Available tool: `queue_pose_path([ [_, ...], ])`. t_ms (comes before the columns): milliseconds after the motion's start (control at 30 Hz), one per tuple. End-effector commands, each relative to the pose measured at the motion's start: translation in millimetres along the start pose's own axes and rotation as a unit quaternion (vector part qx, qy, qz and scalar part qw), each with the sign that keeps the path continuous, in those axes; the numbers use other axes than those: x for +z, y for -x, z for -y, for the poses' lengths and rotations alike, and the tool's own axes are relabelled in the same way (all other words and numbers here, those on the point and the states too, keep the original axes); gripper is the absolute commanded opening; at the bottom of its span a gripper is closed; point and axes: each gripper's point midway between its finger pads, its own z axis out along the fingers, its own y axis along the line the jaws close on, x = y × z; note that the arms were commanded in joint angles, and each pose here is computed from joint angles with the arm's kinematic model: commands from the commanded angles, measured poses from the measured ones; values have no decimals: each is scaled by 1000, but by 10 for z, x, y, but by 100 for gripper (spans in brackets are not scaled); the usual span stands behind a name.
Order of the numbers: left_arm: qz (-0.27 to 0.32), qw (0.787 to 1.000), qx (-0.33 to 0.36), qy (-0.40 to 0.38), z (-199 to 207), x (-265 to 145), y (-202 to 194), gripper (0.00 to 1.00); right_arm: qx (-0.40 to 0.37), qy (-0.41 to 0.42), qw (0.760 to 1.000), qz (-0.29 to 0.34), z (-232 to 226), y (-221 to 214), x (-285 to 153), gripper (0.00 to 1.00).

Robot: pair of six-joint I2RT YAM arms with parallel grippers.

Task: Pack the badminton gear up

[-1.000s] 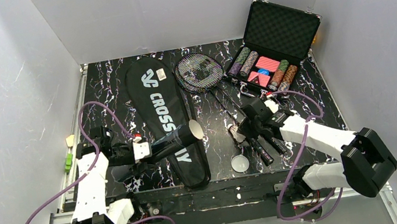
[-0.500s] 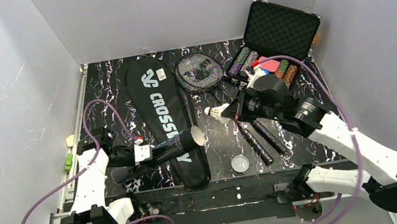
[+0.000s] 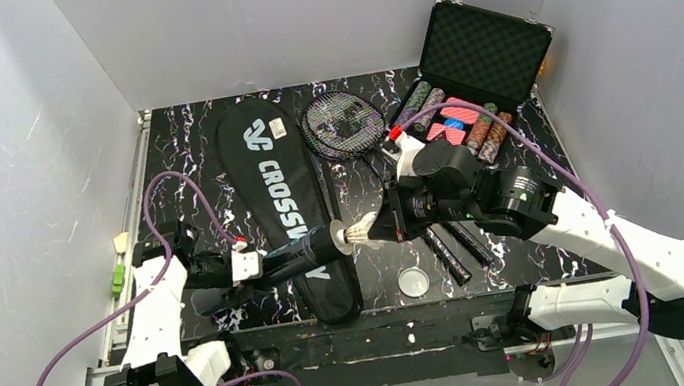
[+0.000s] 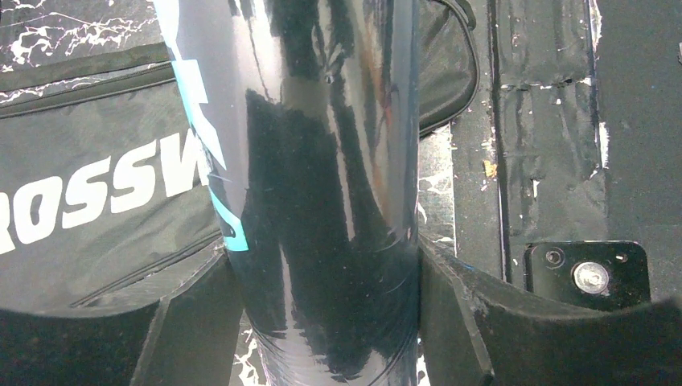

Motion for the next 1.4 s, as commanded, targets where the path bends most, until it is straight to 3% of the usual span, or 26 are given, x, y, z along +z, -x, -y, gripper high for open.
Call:
queue_pose_path([
  [0, 19, 999, 28, 13, -84, -29, 143, 0, -33, 17, 999, -4, -144, 37, -79, 1],
  [433, 25, 999, 36, 9, -48, -22, 208, 0, -51, 55, 997, -11, -490, 66, 368, 4],
  [500, 26, 999, 37, 9, -50, -21, 214, 0, -43, 71, 996, -6, -545, 66, 394, 14],
  [667, 24, 999, 35, 6, -40, -19, 202, 0, -28, 91, 995, 17, -600, 120, 290, 53],
  [767, 24, 999, 35, 6, -39, -20, 204, 0, -23, 86, 995, 32, -548, 152, 132, 61],
  [1067, 26, 999, 37, 7, -29, -35, 238, 0, 14, 49, 994, 96, -86, 184, -231, 65],
  [1367, 33, 999, 37, 12, -46, -50, 298, 0, 31, 26, 997, 61, 36, 108, 215, 66],
])
